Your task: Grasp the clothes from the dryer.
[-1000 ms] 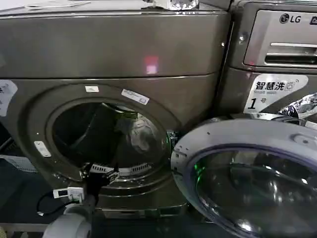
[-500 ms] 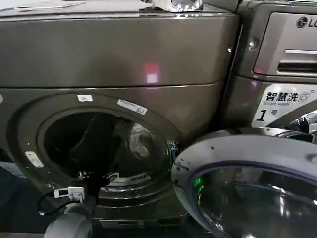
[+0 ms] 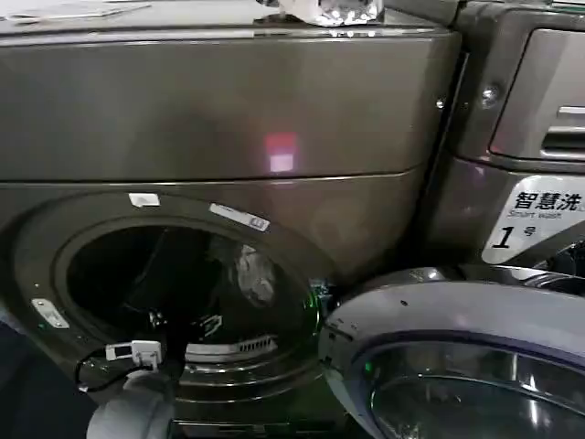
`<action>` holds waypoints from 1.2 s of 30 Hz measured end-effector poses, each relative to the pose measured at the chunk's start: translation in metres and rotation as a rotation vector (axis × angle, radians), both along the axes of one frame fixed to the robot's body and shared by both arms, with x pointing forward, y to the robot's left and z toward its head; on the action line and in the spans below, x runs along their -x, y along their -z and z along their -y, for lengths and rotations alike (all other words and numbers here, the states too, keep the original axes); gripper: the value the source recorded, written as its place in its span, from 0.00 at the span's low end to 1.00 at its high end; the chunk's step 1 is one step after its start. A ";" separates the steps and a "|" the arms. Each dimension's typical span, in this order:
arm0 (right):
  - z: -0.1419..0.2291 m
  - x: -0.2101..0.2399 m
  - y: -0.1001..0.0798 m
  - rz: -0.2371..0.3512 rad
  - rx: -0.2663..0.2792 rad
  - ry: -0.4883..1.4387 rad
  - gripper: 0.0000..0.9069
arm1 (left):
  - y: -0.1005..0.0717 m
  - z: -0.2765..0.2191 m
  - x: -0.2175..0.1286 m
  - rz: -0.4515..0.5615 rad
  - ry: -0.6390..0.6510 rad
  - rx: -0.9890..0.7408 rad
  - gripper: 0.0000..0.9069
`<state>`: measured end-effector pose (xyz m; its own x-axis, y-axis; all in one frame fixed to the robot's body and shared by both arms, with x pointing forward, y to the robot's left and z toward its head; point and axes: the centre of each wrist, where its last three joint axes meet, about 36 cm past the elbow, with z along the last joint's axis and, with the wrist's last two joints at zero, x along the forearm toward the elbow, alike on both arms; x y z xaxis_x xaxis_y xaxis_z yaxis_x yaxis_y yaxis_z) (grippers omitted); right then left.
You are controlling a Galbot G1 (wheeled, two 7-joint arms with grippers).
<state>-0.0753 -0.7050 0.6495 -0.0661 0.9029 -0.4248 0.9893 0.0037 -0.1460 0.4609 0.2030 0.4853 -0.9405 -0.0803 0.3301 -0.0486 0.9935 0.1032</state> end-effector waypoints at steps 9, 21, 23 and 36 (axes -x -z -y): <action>0.000 -0.002 0.002 -0.003 -0.002 -0.006 1.00 | 0.007 0.007 -0.083 -0.038 -0.001 -0.043 1.00; -0.002 -0.002 0.000 -0.015 0.006 -0.012 1.00 | -0.007 -0.017 -0.155 -0.044 0.450 -0.703 1.00; -0.002 -0.001 -0.001 -0.015 0.010 -0.011 1.00 | -0.014 -0.023 -0.164 -0.082 0.554 -0.840 1.00; -0.003 -0.002 -0.001 -0.019 0.013 -0.013 1.00 | -0.052 -0.035 -0.205 -0.348 1.066 -1.181 1.00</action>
